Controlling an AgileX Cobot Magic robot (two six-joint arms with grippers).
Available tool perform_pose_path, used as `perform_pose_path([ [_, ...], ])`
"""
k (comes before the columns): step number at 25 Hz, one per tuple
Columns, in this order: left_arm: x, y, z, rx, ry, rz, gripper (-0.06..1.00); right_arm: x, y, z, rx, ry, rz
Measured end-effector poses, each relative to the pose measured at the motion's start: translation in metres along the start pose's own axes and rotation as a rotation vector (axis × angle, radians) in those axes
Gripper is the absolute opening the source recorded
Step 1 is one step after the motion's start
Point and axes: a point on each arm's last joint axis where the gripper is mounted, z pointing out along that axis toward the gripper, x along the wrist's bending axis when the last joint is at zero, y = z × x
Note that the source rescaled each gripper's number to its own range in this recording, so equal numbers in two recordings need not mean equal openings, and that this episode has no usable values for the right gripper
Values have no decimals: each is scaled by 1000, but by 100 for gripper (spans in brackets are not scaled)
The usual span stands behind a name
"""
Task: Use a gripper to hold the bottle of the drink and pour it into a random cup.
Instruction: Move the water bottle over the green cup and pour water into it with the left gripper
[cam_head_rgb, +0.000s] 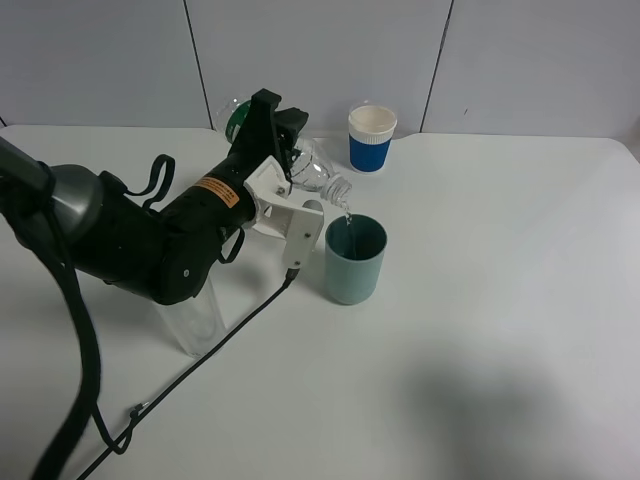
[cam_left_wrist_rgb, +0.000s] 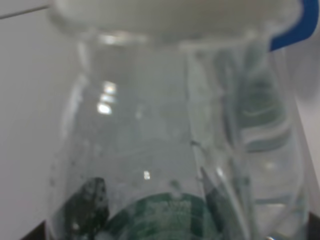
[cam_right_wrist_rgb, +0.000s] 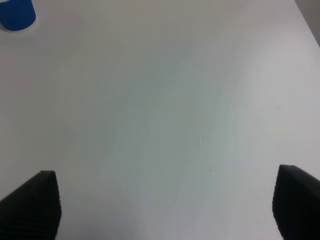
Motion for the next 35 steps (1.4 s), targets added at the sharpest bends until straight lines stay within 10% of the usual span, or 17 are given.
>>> perform_pose_path([
  [35, 1, 0, 0, 2, 7, 45, 6, 0, 0, 0, 0, 0, 0],
])
